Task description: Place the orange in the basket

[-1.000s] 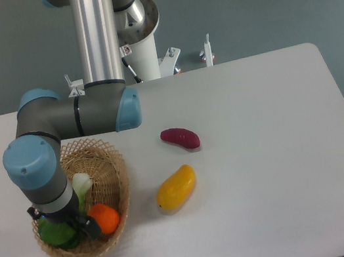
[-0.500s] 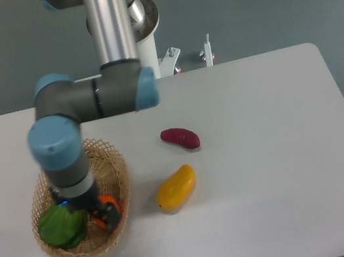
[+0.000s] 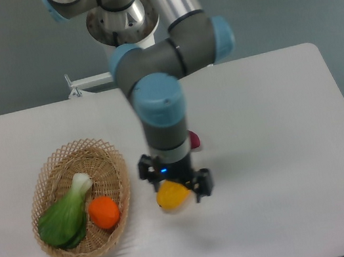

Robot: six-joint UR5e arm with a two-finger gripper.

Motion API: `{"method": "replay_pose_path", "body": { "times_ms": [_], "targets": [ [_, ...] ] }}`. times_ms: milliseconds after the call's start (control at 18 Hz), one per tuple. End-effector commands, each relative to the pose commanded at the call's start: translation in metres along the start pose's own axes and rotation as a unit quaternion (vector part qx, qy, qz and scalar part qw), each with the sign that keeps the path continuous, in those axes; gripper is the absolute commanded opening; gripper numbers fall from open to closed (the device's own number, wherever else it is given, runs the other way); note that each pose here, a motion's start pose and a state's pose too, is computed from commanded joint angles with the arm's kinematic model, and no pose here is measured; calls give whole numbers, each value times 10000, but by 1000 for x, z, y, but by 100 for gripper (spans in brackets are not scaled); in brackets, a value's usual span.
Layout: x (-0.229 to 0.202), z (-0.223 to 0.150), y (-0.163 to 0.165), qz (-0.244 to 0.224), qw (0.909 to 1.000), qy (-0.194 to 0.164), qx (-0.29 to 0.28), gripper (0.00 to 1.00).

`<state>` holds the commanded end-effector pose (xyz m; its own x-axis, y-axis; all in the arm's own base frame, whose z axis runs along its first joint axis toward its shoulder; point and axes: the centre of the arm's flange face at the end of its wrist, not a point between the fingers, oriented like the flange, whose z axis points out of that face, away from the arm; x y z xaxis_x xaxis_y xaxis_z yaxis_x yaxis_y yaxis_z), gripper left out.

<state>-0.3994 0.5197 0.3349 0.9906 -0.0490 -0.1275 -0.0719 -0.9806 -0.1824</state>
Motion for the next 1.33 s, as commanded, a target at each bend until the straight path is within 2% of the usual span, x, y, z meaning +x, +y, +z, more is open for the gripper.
{"method": "replay_pose_path", "body": {
  "times_ms": [333,667,889,1333],
  "targets": [
    [-74,-20,75,348,9992,-199,-91,100],
    [-117,-12,134,710,9971,-165,-234,100],
    [-131,-3,155,918,9953,-80,-304,100],
    [-129,0,158,946,9948,-66,-379,100]
  ]
}}
